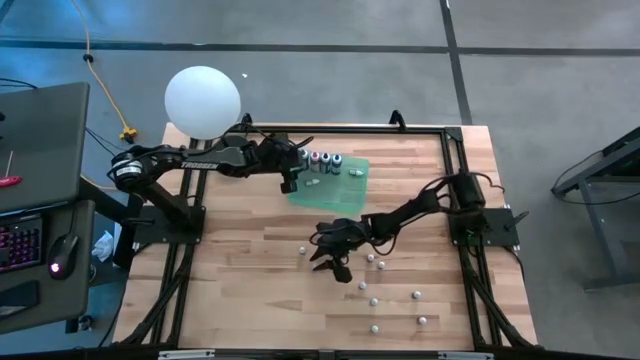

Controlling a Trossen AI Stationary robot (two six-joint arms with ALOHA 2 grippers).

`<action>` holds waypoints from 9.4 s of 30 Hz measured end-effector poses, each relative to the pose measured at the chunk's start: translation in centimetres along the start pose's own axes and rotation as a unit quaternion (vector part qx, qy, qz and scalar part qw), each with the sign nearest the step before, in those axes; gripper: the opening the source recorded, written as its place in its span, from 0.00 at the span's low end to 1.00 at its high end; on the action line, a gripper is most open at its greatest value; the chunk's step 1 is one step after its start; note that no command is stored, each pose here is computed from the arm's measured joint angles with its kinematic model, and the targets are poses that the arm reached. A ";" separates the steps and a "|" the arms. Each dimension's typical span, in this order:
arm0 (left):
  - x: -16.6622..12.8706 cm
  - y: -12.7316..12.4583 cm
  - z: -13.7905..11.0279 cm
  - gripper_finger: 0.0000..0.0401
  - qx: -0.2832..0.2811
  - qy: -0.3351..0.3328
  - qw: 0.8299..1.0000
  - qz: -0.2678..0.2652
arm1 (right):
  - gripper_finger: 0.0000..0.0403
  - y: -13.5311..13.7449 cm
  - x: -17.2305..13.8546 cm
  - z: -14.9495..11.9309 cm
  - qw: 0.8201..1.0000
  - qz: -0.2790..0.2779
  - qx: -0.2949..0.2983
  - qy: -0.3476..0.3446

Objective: Pick & Place food coloring
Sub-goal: Put the black food coloring bottle into the bin, then put the top black food coloring bottle into the bin, then put the red food coloring bottle into the bin, then put the brown food coloring bottle into the bin

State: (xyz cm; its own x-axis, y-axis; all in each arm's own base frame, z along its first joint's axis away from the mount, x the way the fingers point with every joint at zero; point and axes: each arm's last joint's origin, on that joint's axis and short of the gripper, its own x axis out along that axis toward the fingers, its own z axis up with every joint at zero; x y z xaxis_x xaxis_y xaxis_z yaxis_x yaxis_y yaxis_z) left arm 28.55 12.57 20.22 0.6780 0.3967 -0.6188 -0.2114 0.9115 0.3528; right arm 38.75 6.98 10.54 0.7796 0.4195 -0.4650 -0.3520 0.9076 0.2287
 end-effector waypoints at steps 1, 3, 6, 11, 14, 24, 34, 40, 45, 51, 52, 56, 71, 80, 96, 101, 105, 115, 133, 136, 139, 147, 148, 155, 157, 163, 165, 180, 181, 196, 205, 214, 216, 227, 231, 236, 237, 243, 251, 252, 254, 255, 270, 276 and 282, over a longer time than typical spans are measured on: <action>0.0 0.0 0.0 0.47 0.000 0.000 1.000 0.000 | 0.35 0.0 0.1 -0.1 1.000 -0.003 -0.001 0.002; 0.0 0.0 0.0 0.47 0.000 0.000 1.000 0.000 | 0.35 -0.1 0.2 -0.3 1.000 -0.013 -0.001 0.003; 0.0 0.0 0.0 0.47 0.000 0.000 1.000 0.000 | 0.33 -0.3 0.2 -0.4 1.000 -0.027 0.007 0.003; 0.0 0.1 0.0 0.47 0.000 0.004 1.000 0.009 | 0.22 -0.9 0.0 -0.3 0.999 -0.019 0.036 0.001; 0.0 0.2 -0.1 0.47 0.000 0.015 0.999 0.037 | 0.15 -1.4 -0.2 0.0 0.998 -0.014 0.063 -0.006; -1.0 -0.2 -0.2 0.47 0.005 0.025 1.000 -0.004 | 0.16 -2.4 -6.7 5.7 0.987 -0.152 0.047 -0.030; -4.6 -3.3 1.3 0.47 0.006 -0.064 0.959 -0.274 | 0.15 -8.9 -11.2 5.5 0.911 -0.403 0.088 -0.017; -5.1 -6.9 1.6 0.47 0.032 -0.053 0.933 -0.354 | 0.17 -12.4 -11.0 3.0 0.906 -0.403 0.131 0.006; -5.6 -9.7 2.1 0.47 0.074 -0.052 0.930 -0.356 | 0.17 -13.8 -10.5 1.2 0.903 -0.401 0.151 0.030; -5.2 -12.3 2.2 0.47 0.083 -0.033 0.944 -0.317 | 0.20 -14.2 -10.3 0.7 0.901 -0.401 0.162 0.036; -5.1 -12.5 2.3 0.47 0.084 -0.034 0.944 -0.318 | 0.21 -14.2 -10.3 0.7 0.901 -0.401 0.159 0.036; -4.9 -13.7 2.3 0.47 0.082 -0.033 0.938 -0.336 | 0.25 -14.2 -10.3 0.7 0.904 -0.397 0.154 0.040; -3.1 -15.5 1.3 0.47 0.073 -0.005 0.925 -0.373 | 0.39 -13.2 -11.3 2.5 0.908 -0.395 0.139 0.010; -1.4 -16.4 0.7 0.47 0.066 0.008 0.925 -0.375 | 0.35 -9.6 -13.8 6.4 0.912 -0.397 0.103 -0.023; -0.8 -16.4 0.2 0.08 0.072 0.027 0.937 -0.341 | 0.33 -1.6 -16.0 9.8 0.931 -0.358 0.056 -0.052; -2.3 -14.9 2.4 0.09 0.091 0.006 0.959 -0.270 | 0.33 0.7 -16.1 10.3 0.941 -0.328 0.052 -0.063; -3.6 -12.1 5.3 0.14 0.095 -0.018 0.971 -0.218 | 0.33 2.3 -16.4 10.7 0.947 -0.309 0.042 -0.074; -0.3 -3.2 5.4 0.14 0.017 -0.028 0.980 -0.195 | 0.33 5.1 -16.1 8.5 0.966 -0.250 0.048 0.038; 5.7 -2.2 1.6 0.37 -0.001 0.037 0.984 -0.174 | 0.33 5.4 -14.1 -0.1 0.979 -0.170 0.073 0.087; 5.7 -2.1 1.7 0.44 -0.005 0.035 0.985 -0.168 | 0.33 5.2 -14.2 -1.7 0.974 -0.172 0.100 0.105; 5.8 -2.0 1.9 0.48 -0.005 0.024 0.986 -0.163 | 0.33 5.2 -14.3 -3.0 0.974 -0.161 0.118 0.109; 5.8 -1.8 2.4 0.48 -0.016 0.002 0.988 -0.152 | 0.33 5.9 -14.2 -5.3 0.986 -0.112 0.110 0.060; 5.8 -1.8 2.4 0.48 -0.018 0.000 0.988 -0.151 | 0.33 6.0 -14.3 -5.6 0.986 -0.110 0.108 0.060; 5.9 -1.7 2.5 0.48 -0.023 -0.002 0.989 -0.149 | 0.33 6.3 -14.5 -7.2 0.986 -0.113 0.099 0.070; 5.9 -1.7 2.5 0.48 -0.030 0.002 0.990 -0.140 | 0.33 6.4 -14.5 -7.4 0.986 -0.115 0.098 0.073; 5.9 -1.5 2.4 0.48 -0.030 0.014 0.994 -0.108 | 0.33 6.2 -13.6 -7.9 0.986 -0.109 0.099 0.076; 5.9 -1.4 2.6 0.48 -0.030 0.013 0.994 -0.105 | 0.33 6.0 -13.3 -8.2 0.986 -0.110 0.099 0.080; 5.0 0.2 6.5 0.48 -0.031 -0.025 0.995 -0.091 | 0.17 5.7 -12.8 -7.3 0.987 -0.126 0.096 0.017; 4.8 0.4 6.8 0.48 -0.030 -0.023 0.995 -0.091 | 0.17 5.5 -13.0 -6.9 0.986 -0.133 0.098 -0.001; 3.3 1.5 9.3 0.48 0.011 -0.010 0.995 -0.098 | 0.18 -4.9 -17.3 0.2 0.901 -0.405 0.086 -0.132; 0.0 2.5 8.4 0.48 -0.044 0.059 0.990 -0.118 | 0.21 -10.3 -14.8 -0.2 0.905 -0.402 0.137 -0.011; -5.6 3.3 7.3 0.48 -0.074 0.004 0.985 -0.159 | 0.23 -13.1 -12.7 -0.3 0.905 -0.391 0.157 0.051; -6.2 3.1 6.5 0.48 -0.086 -0.011 0.987 -0.132 | 0.26 -13.4 -12.6 -0.3 0.905 -0.391 0.157 0.052; -7.5 2.1 3.8 0.48 -0.123 -0.054 0.984 -0.114 | 0.36 -12.2 -13.5 3.7 0.913 -0.368 0.145 0.101; -7.5 2.1 3.8 0.48 -0.123 -0.055 0.983 -0.124 | 0.36 -8.8 -14.5 7.2 0.915 -0.335 0.136 0.179; -7.5 2.0 3.8 0.48 -0.124 -0.051 0.983 -0.123 | 0.36 -2.3 -15.5 9.9 0.907 -0.274 0.184 0.260; -7.5 2.0 3.8 0.48 -0.124 -0.050 0.983 -0.122 | 0.36 -1.1 -15.5 10.0 0.903 -0.262 0.204 0.272; -7.5 2.0 3.7 0.48 -0.134 -0.049 0.982 -0.123 | 0.37 5.6 -14.0 8.2 0.866 -0.240 0.280 0.336; -7.5 2.1 3.7 0.48 -0.137 -0.047 0.983 -0.117 | 0.37 9.6 -11.4 3.4 0.850 -0.226 0.346 0.327; -7.5 2.1 3.7 0.48 -0.138 -0.047 0.982 -0.117 | 0.37 9.7 -11.3 2.7 0.845 -0.229 0.354 0.327; -7.5 2.1 3.7 0.48 -0.141 -0.046 0.982 -0.117 | 0.37 9.7 -11.2 1.4 0.833 -0.241 0.371 0.334; -7.5 2.1 3.7 0.48 -0.145 -0.046 0.981 -0.117 | 0.37 9.6 -11.3 0.7 0.825 -0.246 0.379 0.340; -7.4 2.1 3.7 0.48 -0.150 -0.044 0.981 -0.115 | 0.37 8.4 -10.7 -2.4 0.835 -0.230 0.394 0.308; -7.4 2.1 3.7 0.48 -0.150 -0.044 0.981 -0.114 | 0.37 8.0 -10.9 -2.4 0.813 -0.209 0.433 0.330; -7.4 2.1 3.7 0.48 -0.148 -0.042 0.981 -0.115 | 0.37 6.3 -11.4 -2.4 0.818 -0.258 0.406 0.314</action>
State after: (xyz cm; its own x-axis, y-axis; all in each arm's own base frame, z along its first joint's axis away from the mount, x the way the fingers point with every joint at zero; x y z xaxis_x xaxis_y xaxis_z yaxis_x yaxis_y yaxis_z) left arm 25.65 11.10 28.15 0.7850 0.1785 -0.5932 -0.2331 0.9723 -0.0160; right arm 26.44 7.93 15.25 0.2053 0.1388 -0.9688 0.5991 0.7650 0.2365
